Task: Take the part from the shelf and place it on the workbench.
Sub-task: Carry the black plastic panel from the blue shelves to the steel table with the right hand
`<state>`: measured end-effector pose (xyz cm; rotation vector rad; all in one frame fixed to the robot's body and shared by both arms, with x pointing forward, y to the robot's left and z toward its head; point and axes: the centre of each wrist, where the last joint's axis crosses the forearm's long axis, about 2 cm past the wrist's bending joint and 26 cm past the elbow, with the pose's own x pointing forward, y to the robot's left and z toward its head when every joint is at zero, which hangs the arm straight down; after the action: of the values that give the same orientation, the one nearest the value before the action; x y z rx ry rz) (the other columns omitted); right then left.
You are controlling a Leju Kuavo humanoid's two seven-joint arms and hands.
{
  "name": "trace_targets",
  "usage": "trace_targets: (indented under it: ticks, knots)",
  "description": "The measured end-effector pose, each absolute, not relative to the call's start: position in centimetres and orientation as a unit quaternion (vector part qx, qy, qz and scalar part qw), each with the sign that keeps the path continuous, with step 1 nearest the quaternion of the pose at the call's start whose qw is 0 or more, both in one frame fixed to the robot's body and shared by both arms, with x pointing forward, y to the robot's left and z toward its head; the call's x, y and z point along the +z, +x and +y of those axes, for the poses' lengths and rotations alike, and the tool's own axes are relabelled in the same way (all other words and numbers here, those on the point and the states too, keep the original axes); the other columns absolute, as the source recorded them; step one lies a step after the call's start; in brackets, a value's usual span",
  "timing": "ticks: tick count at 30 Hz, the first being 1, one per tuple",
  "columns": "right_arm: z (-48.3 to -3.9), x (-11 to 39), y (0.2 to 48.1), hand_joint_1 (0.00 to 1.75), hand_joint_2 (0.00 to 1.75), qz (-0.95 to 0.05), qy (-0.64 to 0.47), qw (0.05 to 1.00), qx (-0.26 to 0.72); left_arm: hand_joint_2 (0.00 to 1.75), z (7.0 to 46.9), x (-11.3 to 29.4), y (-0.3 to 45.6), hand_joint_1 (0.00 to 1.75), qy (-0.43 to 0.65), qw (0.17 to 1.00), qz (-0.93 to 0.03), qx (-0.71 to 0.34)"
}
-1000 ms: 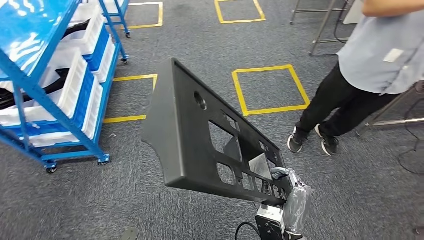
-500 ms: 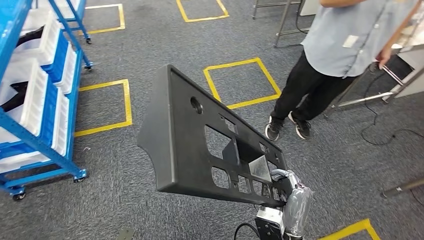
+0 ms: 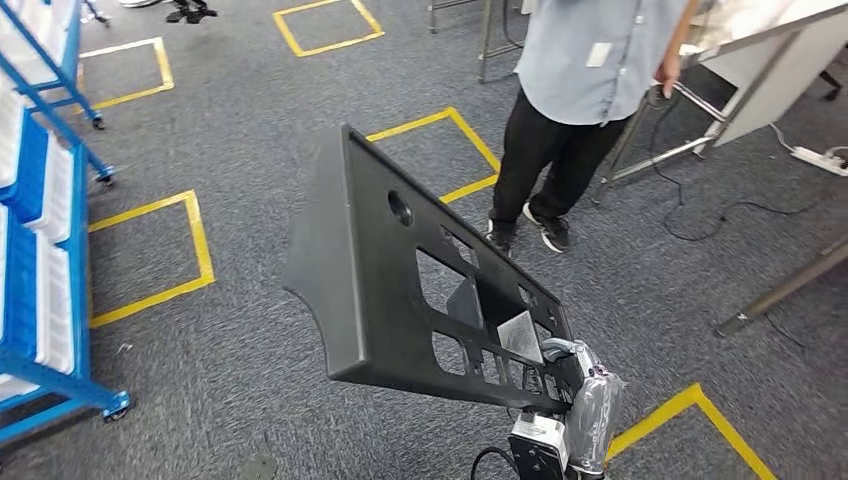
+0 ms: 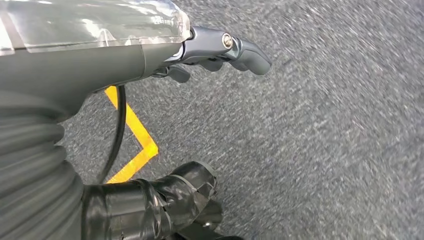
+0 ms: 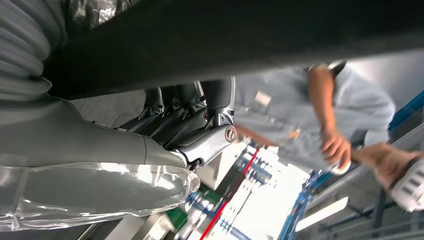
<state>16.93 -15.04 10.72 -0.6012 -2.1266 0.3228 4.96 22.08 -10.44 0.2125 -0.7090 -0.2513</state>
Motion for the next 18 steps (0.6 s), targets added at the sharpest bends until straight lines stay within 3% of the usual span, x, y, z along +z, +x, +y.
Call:
trace_targets:
  ticks: [18]
  knots:
    - [-15.08, 10.56, 16.89, 1.75, 1.75, -0.854, -0.243, 0.439, 0.135, 1.75, 22.16, -10.45, 4.99, 0.0, 0.103, 0.925, -0.346, -0.122]
